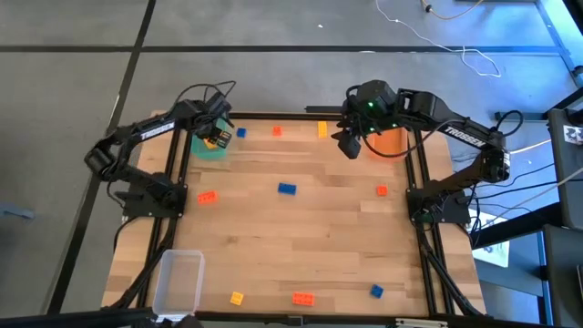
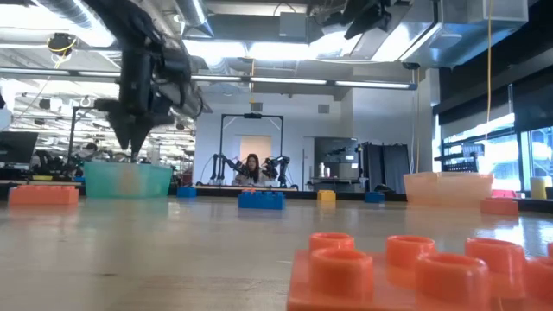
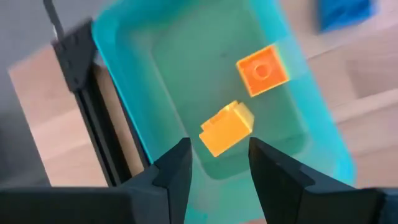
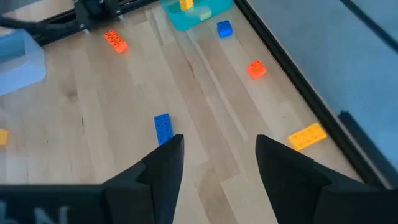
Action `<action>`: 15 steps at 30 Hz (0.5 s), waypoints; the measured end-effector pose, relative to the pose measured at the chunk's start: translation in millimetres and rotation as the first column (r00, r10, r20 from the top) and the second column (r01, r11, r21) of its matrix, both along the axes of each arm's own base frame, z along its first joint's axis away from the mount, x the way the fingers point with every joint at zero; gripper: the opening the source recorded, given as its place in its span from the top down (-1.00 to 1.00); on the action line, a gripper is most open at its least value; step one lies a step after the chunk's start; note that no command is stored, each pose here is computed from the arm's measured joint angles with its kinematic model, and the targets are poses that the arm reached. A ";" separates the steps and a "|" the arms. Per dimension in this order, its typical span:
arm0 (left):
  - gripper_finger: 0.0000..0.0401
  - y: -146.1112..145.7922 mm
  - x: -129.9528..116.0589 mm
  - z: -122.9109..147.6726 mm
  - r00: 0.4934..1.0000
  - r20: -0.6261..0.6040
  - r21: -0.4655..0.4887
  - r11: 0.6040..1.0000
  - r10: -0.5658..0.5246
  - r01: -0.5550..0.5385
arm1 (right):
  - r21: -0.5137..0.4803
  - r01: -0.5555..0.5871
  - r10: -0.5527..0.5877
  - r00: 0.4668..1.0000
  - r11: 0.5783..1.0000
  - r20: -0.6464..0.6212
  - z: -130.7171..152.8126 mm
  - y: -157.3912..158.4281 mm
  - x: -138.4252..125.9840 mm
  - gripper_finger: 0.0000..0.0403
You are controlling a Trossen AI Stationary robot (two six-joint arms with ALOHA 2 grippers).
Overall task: Sort & place blocks by color
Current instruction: Put the blue game piece into the orange bin
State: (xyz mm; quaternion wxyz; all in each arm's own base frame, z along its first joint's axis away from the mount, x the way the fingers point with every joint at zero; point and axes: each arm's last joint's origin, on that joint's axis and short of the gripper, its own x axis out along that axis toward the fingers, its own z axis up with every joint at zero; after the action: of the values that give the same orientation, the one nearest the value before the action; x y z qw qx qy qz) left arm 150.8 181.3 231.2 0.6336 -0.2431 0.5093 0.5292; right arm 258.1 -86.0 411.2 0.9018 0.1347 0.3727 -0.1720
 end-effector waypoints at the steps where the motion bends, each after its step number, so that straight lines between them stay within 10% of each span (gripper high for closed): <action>1: 0.26 -4.5 -0.6 6.2 0.999 0.016 0.016 0.999 -0.032 0.032 | 0.019 0.025 -0.025 1.000 0.999 -0.002 -1.9 -1.9 1.8 0.01; 9: 0.26 -46.0 -2.0 45.0 0.875 0.190 0.077 0.895 -0.446 0.440 | 0.034 -0.170 0.173 0.960 0.985 -0.221 -33.7 -8.1 17.7 0.01; 15: 0.25 -64.1 -2.9 57.1 0.809 0.226 0.133 0.840 -0.543 0.527 | 0.176 -0.417 0.448 0.866 0.892 -0.223 -65.1 -2.0 49.3 0.01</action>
State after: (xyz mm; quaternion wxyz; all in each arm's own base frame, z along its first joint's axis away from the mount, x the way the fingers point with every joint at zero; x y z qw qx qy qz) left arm 147.9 117.2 288.3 0.8242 -0.1353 0.4542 0.3099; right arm 307.4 -88.0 346.0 0.8514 0.0788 0.5169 0.0417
